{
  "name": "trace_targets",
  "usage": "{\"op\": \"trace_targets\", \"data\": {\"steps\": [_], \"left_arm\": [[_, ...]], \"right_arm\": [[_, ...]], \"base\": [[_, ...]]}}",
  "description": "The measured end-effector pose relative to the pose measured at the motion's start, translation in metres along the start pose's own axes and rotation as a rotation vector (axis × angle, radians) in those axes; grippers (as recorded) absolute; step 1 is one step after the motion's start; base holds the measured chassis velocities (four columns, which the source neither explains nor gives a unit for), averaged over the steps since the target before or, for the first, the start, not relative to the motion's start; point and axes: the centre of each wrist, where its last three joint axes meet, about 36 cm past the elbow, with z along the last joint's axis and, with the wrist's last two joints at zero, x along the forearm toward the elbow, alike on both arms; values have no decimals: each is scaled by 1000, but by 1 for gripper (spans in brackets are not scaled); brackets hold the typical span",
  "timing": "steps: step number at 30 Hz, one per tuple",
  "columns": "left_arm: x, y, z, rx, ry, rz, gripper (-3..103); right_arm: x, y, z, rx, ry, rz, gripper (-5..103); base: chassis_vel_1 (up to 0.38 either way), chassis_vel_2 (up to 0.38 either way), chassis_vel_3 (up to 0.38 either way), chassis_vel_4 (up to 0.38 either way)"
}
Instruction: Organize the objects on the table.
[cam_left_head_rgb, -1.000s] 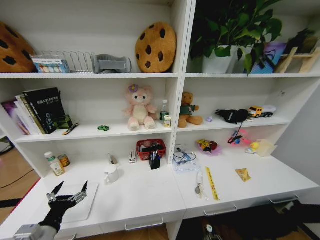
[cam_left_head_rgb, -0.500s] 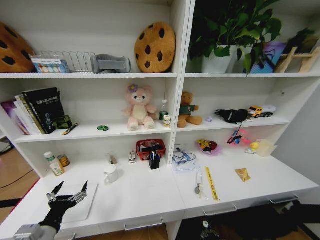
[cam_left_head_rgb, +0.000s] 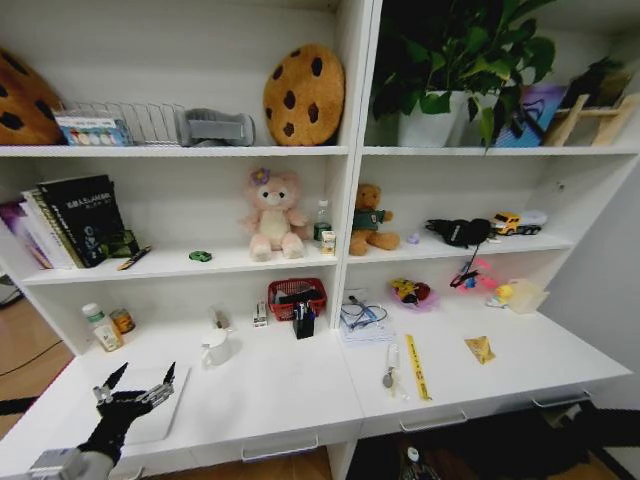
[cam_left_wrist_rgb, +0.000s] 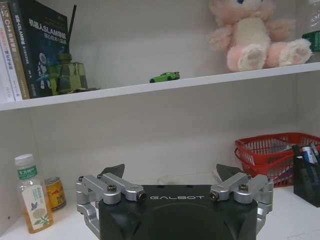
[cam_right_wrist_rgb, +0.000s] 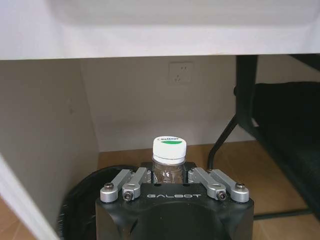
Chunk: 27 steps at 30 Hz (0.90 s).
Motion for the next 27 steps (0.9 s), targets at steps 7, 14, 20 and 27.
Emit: {"op": "trace_targets", "data": {"steps": [7, 14, 20, 27], "left_arm": [[0, 0, 0, 0, 0, 0, 100], [0, 0, 0, 0, 0, 0, 100], [0, 0, 0, 0, 0, 0, 100], [0, 0, 0, 0, 0, 0, 100]], "right_arm": [[-21, 7, 0, 2, 6, -6, 27], [-49, 23, 1, 12, 32, -59, 27], [-75, 40, -3, 37, 32, -88, 27], [-95, 48, -8, 68, 5, -81, 27]], "base": [[-114, -138, 119, 131], [17, 24, -23, -22], [6, 9, -7, -7], [0, 0, 0, 0]]}}
